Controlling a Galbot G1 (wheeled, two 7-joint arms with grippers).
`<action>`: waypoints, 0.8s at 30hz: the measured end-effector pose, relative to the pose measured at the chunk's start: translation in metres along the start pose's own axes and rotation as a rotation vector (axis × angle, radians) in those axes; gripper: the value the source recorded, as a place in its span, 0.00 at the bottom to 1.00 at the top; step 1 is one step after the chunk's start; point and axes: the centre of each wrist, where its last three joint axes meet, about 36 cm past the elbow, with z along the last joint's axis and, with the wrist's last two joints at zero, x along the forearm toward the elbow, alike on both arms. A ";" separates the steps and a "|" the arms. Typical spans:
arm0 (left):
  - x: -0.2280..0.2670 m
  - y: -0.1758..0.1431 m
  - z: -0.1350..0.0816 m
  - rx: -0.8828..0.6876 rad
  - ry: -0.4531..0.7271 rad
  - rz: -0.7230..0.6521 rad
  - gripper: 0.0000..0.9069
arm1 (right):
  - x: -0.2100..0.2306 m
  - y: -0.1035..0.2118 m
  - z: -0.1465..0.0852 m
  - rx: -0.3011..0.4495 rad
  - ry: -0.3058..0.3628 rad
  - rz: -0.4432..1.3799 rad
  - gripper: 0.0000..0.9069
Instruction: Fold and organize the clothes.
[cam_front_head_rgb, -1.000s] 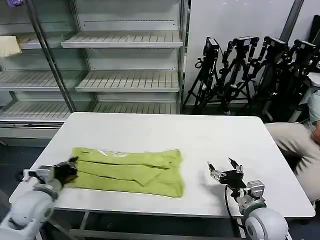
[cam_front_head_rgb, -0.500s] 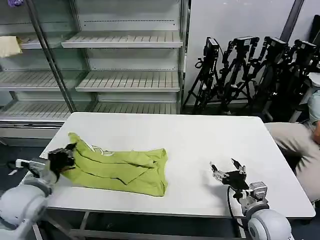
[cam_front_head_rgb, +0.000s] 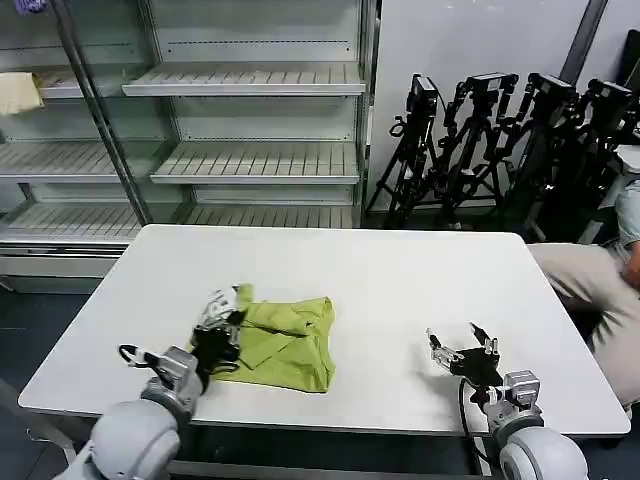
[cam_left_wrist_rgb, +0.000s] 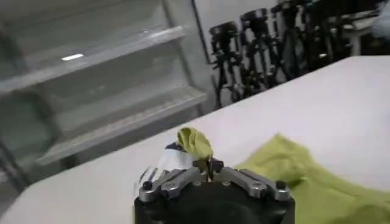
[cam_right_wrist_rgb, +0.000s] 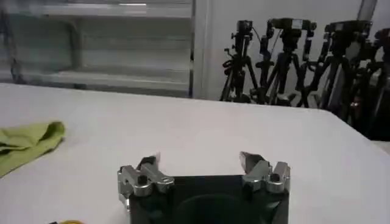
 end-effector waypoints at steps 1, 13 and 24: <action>-0.002 -0.003 0.000 0.000 0.000 0.010 0.02 | 0.000 0.000 0.001 0.000 0.000 0.002 1.00; -0.031 -0.024 -0.010 0.079 -0.007 0.082 0.02 | 0.008 -0.001 -0.008 0.012 -0.036 0.010 1.00; -0.049 -0.040 -0.016 0.150 0.002 0.136 0.02 | 0.021 -0.004 -0.031 0.038 -0.107 0.008 1.00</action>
